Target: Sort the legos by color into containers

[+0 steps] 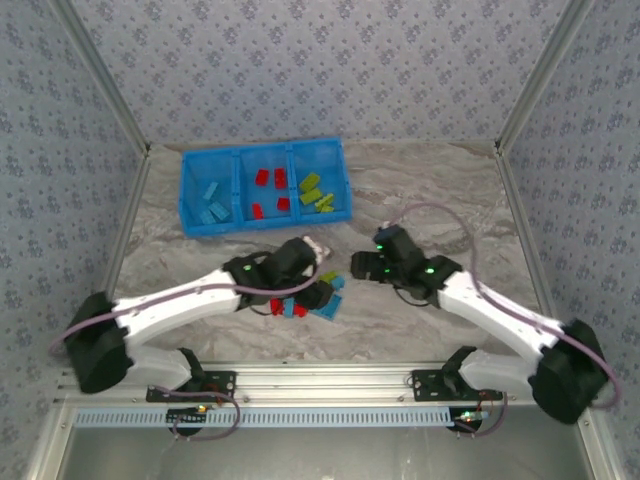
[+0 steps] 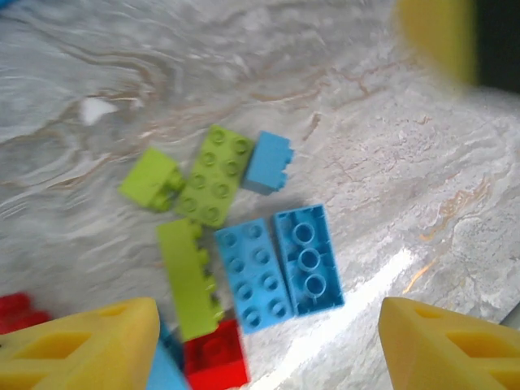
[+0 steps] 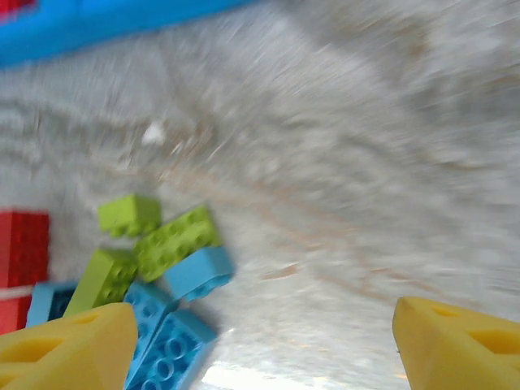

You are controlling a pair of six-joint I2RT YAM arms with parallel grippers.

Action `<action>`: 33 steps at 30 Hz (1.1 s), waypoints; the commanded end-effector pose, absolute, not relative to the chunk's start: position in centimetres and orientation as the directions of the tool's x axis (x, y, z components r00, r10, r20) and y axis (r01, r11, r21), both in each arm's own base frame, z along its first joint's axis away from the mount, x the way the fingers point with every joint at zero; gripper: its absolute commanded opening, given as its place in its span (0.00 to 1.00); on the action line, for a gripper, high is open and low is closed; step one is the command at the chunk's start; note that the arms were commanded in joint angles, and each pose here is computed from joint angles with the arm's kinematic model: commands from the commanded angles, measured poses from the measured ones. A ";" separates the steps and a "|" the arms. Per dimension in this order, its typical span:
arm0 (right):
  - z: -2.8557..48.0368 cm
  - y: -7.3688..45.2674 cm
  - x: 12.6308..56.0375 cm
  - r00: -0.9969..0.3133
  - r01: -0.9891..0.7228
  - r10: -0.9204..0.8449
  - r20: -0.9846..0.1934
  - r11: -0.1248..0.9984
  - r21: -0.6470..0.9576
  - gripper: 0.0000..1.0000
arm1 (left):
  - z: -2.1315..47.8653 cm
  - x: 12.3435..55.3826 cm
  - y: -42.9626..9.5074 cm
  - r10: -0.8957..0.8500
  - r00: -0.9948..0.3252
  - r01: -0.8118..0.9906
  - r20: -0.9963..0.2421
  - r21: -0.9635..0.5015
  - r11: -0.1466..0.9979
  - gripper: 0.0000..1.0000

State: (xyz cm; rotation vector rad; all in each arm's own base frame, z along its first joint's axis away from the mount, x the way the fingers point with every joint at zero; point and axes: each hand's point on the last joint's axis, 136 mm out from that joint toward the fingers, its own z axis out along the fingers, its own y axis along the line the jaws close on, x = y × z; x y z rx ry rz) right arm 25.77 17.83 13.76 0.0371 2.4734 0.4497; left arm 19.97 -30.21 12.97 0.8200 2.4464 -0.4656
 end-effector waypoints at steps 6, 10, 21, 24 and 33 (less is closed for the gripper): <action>13.0 8.6 21.5 -0.813 0.156 0.286 -0.507 0.946 0.283 0.87 | 8.6 21.8 -35.2 0.612 -0.648 0.713 -0.453 -0.079 0.696 0.66; 13.3 8.4 21.0 -0.803 0.160 0.310 -0.509 0.935 0.317 0.87 | 6.5 23.5 -35.9 0.647 -0.633 0.717 -0.425 -0.008 0.697 0.59; 13.6 8.9 20.9 -0.811 0.132 0.292 -0.506 0.935 0.328 0.88 | 4.0 25.7 -35.9 0.634 -0.650 0.691 -0.419 0.020 0.722 0.41; 13.4 9.3 21.0 -0.820 0.119 0.286 -0.496 0.933 0.340 0.88 | 3.7 25.5 -35.7 0.638 -0.655 0.693 -0.405 0.016 0.721 0.41; 13.3 9.8 21.0 -0.829 0.107 0.280 -0.484 0.929 0.355 0.88 | 4.3 24.6 -34.5 0.614 -0.700 0.645 -0.365 0.047 0.763 0.53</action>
